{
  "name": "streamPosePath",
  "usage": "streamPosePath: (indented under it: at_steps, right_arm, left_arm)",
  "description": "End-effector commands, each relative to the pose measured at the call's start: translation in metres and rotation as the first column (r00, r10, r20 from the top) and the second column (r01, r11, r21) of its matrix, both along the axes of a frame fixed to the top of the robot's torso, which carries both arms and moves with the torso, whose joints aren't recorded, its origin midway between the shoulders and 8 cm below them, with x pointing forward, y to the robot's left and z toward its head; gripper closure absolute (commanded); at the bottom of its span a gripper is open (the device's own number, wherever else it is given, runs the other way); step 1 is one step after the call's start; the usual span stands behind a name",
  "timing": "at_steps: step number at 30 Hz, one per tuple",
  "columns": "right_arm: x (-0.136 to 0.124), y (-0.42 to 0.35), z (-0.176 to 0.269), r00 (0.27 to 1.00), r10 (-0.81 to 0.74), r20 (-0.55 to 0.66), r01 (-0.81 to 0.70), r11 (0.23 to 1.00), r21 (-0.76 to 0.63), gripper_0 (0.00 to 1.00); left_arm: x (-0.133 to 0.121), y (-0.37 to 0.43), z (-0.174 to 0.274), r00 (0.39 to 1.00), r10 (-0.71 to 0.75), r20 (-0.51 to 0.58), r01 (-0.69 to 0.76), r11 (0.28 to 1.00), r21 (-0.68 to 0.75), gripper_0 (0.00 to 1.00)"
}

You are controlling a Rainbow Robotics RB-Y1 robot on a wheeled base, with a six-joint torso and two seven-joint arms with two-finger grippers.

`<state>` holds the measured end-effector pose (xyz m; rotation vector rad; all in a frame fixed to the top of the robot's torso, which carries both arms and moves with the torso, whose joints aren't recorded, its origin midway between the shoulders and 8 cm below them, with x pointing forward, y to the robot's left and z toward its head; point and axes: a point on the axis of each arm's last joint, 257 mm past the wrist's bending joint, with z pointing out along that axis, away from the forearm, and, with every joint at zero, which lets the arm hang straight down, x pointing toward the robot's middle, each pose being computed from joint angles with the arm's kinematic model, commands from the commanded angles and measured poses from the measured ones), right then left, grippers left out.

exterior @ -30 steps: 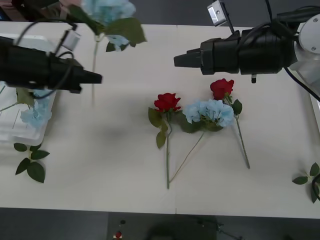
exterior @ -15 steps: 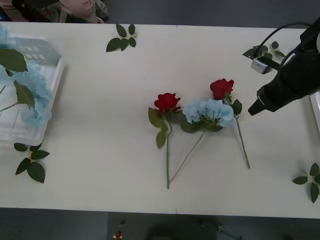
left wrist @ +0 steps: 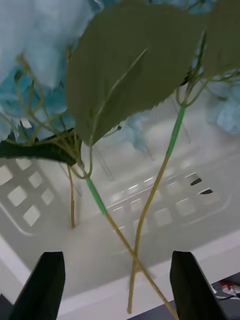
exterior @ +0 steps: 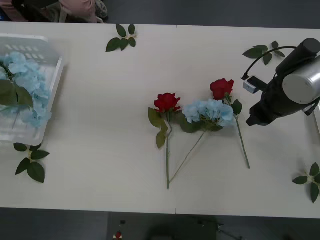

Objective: Put the red flowers into the right box and the blue flowers into the left box

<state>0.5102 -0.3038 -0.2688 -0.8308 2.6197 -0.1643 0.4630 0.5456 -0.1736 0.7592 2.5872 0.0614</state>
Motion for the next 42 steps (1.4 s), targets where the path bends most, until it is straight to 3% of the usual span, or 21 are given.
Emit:
streamPosePath:
  at_steps: [1, 4, 8, 14, 18, 23, 25, 29, 37, 42]
  right_arm:
    - [0.024, 0.026, 0.008, 0.997, -0.035, 0.07, 0.029, 0.996, 0.085, 0.15]
    - [0.033, 0.039, -0.002, 0.995, -0.044, 0.086, 0.034, 0.993, 0.116, 0.18]
    - [0.039, 0.048, -0.012, 0.995, -0.043, 0.094, 0.031, 0.992, 0.121, 0.18]
    - [0.039, 0.047, -0.022, 0.994, -0.021, 0.107, 0.013, 0.997, 0.075, 0.25]
    - [0.042, 0.042, -0.034, 0.993, -0.035, 0.115, 0.026, 0.997, 0.079, 0.42]
    - [0.047, 0.041, -0.043, 0.991, -0.042, 0.125, 0.032, 0.996, 0.083, 0.55]
    - [0.049, 0.038, -0.045, 0.991, -0.049, 0.124, 0.039, 0.996, 0.079, 0.65]
    - [0.05, 0.037, -0.044, 0.991, -0.051, 0.124, 0.041, 0.996, 0.078, 1.0]
    - [0.057, 0.038, -0.015, 0.988, -0.094, 0.121, 0.076, 0.986, 0.149, 1.0]
    - [0.063, 0.014, 0.054, 0.977, -0.165, 0.138, 0.128, 0.962, 0.242, 1.0]
  left_arm:
    - [0.008, -0.057, 0.089, 0.974, -0.179, 0.136, 0.199, 0.968, -0.15, 0.0]
    - [0.01, -0.136, 0.132, 0.934, -0.27, 0.234, 0.339, 0.877, -0.341, 0.0]
    - [0.035, -0.219, 0.146, 0.907, -0.281, 0.312, 0.402, 0.796, -0.453, 0.0]
    - [0.084, -0.329, 0.09, 0.902, -0.251, 0.351, 0.404, 0.775, -0.485, 0.0]
    - [0.102, -0.399, 0.046, 0.91, -0.224, 0.348, 0.387, 0.76, -0.522, 0.0]
    - [0.096, -0.454, 0.012, 0.936, -0.218, 0.276, 0.341, 0.755, -0.561, 0.0]
    - [0.087, -0.474, -0.003, 0.948, -0.228, 0.224, 0.317, 0.758, -0.57, 0.0]
    - [0.066, -0.497, -0.035, 0.969, -0.233, 0.085, 0.24, 0.792, -0.561, 0.0]
    - [0.051, -0.541, -0.073, 0.988, -0.148, -0.047, 0.11, 0.882, -0.458, 0.0]
    - [0.041, -0.577, -0.087, 0.994, -0.083, -0.076, 0.045, 0.911, -0.41, 0.0]
